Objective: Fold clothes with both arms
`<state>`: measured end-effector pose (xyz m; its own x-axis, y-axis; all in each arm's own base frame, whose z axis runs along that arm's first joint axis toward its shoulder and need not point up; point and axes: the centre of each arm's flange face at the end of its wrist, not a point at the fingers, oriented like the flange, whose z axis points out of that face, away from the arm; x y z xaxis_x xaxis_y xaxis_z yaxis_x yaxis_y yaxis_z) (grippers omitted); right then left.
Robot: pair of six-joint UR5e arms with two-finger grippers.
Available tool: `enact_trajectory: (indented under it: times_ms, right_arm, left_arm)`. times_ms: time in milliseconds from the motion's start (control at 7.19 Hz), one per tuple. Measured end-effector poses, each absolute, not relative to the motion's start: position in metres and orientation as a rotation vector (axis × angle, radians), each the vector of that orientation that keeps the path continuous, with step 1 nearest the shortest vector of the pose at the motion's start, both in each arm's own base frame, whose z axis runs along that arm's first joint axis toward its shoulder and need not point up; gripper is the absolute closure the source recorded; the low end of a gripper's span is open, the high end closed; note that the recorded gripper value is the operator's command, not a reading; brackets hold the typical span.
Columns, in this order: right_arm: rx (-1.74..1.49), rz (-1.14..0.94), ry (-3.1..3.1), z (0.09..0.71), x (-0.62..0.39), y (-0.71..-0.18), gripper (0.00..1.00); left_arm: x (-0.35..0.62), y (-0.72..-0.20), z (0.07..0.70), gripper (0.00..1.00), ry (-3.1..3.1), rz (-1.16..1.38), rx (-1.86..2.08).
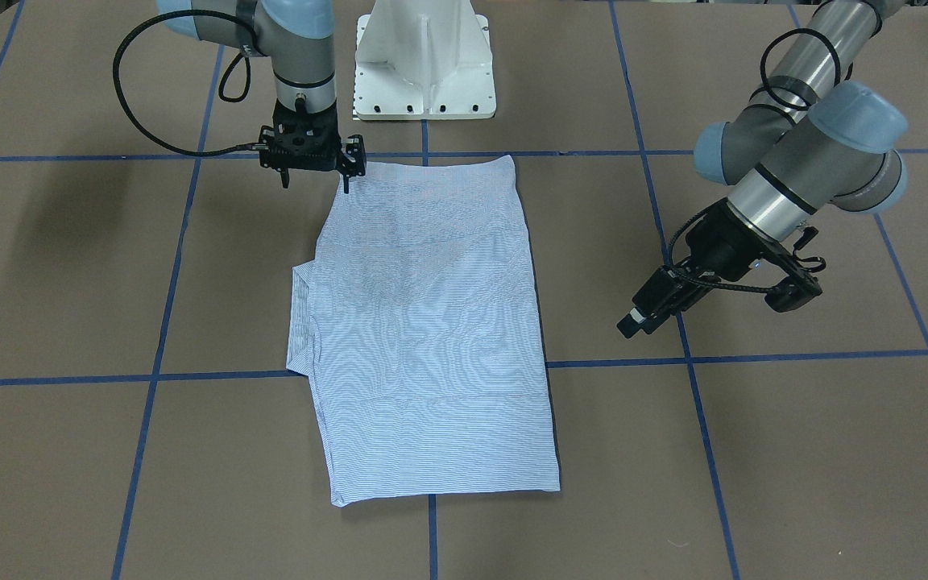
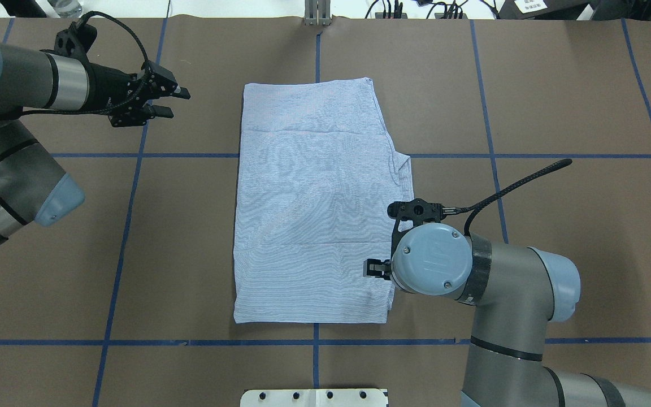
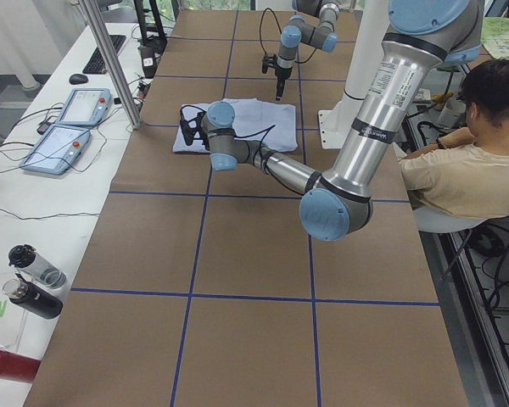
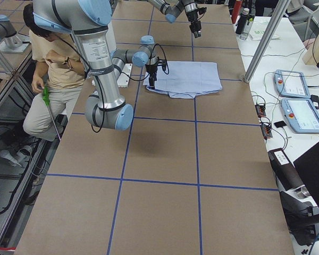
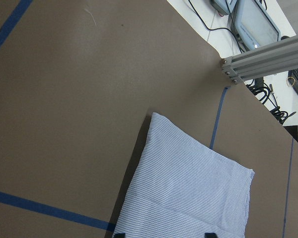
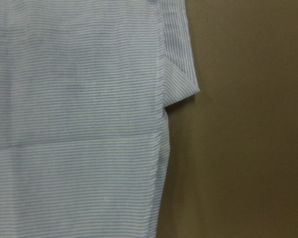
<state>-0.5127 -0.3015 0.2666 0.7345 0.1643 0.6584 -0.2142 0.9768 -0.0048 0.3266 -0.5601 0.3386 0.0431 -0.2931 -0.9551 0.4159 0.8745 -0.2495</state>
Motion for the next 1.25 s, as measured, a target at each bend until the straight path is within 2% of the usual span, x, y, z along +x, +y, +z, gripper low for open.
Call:
enact_trajectory:
  times_ms: [556,834,973,1251]
  right_arm:
    - [-0.087,0.569,-0.888,0.257,-0.517,-0.292,0.00]
    - [-0.113,0.585,-0.955,0.274,-0.528,-0.284,0.00]
    - [-0.122,0.611,-0.965,0.283,-0.533,-0.282,0.03]
    - [-0.174,0.755,-0.974,0.286,-0.531,-0.284,0.04]
  left_arm:
    - [0.328,-0.559,0.343,0.38,1.423,-0.547,0.103]
    - [0.329,-0.558,0.343,0.38,1.422,-0.548,0.103]
    - [0.329,-0.558,0.344,0.38,1.421,-0.549,0.102]
    - [0.329,-0.558,0.344,0.38,1.421,-0.553,0.100]
